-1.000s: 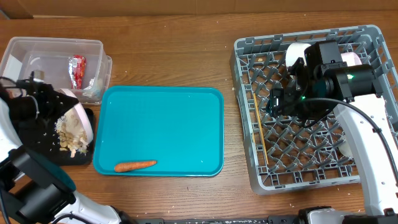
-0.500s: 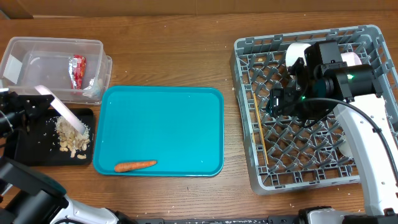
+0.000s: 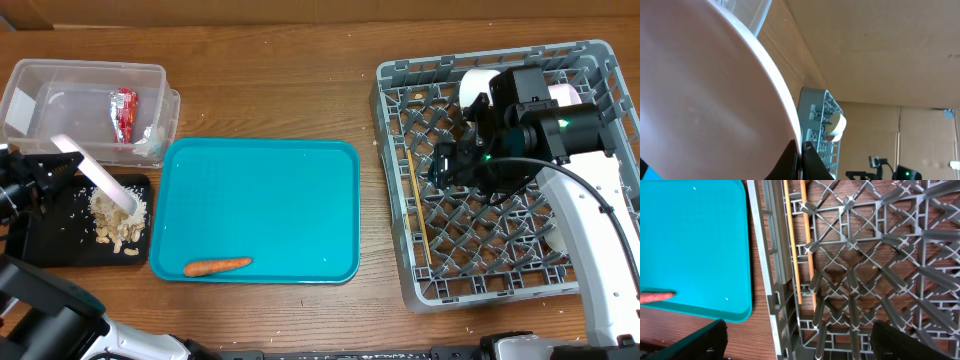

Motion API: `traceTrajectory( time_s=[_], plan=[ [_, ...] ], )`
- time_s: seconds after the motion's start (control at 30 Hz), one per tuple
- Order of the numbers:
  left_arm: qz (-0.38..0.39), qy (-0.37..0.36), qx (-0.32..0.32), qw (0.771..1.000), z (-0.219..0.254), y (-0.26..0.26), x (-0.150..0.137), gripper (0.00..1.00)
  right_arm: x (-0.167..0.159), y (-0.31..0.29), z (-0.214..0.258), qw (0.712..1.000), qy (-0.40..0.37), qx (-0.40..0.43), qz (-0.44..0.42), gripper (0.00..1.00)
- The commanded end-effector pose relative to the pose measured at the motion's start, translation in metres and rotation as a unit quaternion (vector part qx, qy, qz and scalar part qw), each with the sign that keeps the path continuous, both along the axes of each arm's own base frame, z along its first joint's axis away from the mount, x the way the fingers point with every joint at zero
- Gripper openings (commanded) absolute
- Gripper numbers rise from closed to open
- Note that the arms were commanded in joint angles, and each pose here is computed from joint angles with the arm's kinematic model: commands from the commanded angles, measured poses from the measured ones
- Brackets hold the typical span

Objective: Sort waste into correct bins and load items into the dishwasher
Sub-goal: 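Carry the empty plate back and set it on the teal tray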

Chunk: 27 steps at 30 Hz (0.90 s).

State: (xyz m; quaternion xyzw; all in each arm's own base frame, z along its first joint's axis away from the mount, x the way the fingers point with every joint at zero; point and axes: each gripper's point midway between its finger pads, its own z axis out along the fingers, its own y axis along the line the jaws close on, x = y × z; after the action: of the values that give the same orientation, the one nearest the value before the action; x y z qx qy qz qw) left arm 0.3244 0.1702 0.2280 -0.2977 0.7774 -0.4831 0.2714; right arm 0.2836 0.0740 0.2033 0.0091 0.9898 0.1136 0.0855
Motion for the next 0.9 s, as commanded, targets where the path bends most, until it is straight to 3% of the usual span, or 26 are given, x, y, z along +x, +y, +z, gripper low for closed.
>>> traceTrajectory(
  time_s=[0.0, 0.27, 0.47, 0.73, 0.77, 0.87],
  plan=[
    [-0.016, -0.038, 0.025, 0.999, 0.023, -0.010, 0.002, 0.04, -0.001, 0.000, -0.001, 1.000, 0.002, 0.000, -0.001, 0.94],
    [-0.122, -0.044, 0.025, 0.991, 0.031, -0.081, 0.009, 0.04, -0.003, -0.001, -0.001, 1.000, 0.007, 0.000, -0.001, 0.94],
    [-0.250, -0.033, 0.063, 0.966, 0.022, -0.161, 0.020, 0.04, -0.004, -0.001, -0.001, 1.000, 0.007, 0.000, -0.001, 0.94],
    [-0.343, 0.105, 0.250, 0.900, -0.044, -0.249, 0.035, 0.04, -0.003, -0.001, -0.001, 1.000, 0.007, 0.000, -0.001, 0.94],
    [-0.354, 0.128, 0.297, 0.877, -0.059, -0.273, 0.035, 0.04, -0.004, -0.001, -0.001, 1.000, 0.007, 0.000, 0.000, 0.94],
    [-0.369, 0.146, 0.361, 0.844, -0.078, -0.306, 0.031, 0.04, -0.004, -0.001, -0.001, 1.000, 0.007, 0.000, 0.000, 0.95]
  ],
)
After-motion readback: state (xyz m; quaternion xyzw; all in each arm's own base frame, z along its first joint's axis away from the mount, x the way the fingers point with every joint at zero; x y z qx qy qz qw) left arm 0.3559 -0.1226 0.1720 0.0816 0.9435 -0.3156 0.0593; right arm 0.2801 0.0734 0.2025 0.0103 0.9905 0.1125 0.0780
